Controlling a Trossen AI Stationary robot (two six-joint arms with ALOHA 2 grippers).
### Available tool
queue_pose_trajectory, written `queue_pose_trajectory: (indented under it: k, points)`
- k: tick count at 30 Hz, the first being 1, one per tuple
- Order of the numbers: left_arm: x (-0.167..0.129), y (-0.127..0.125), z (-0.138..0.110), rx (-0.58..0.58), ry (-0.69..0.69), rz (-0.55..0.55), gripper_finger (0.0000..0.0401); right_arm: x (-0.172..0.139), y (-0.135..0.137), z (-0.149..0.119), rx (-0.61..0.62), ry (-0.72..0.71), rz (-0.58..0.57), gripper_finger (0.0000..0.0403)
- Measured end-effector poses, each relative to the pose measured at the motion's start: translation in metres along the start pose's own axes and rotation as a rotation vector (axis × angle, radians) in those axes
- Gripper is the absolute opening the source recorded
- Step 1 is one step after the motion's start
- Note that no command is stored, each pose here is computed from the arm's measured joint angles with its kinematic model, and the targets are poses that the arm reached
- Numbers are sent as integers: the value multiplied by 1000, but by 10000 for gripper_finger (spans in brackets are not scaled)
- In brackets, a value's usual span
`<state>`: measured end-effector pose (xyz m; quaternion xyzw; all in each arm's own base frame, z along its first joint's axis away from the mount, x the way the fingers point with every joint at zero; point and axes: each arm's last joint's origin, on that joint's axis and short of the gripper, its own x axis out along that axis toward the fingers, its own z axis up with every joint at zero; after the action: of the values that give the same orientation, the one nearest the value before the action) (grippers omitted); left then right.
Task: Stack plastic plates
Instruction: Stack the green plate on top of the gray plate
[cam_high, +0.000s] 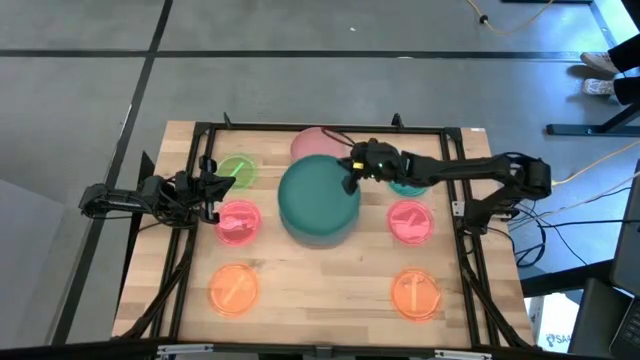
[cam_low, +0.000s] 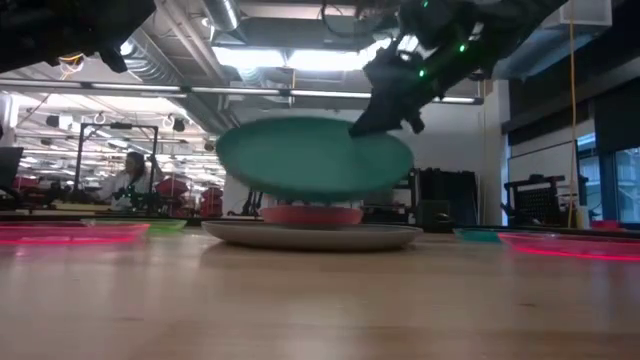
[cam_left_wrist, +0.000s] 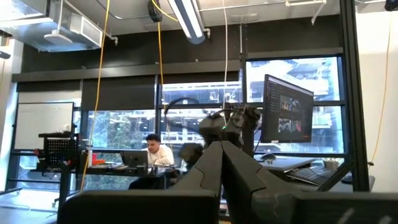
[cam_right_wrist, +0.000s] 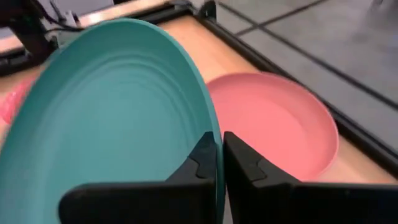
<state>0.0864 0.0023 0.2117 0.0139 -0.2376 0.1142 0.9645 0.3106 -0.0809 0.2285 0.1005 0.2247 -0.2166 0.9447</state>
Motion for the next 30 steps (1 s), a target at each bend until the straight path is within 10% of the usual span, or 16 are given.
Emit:
queue_pose_trajectory:
  k: [30]
  points:
    - [0,0,0,1,0,1,2,48,22,-60,-71,248,111,7]
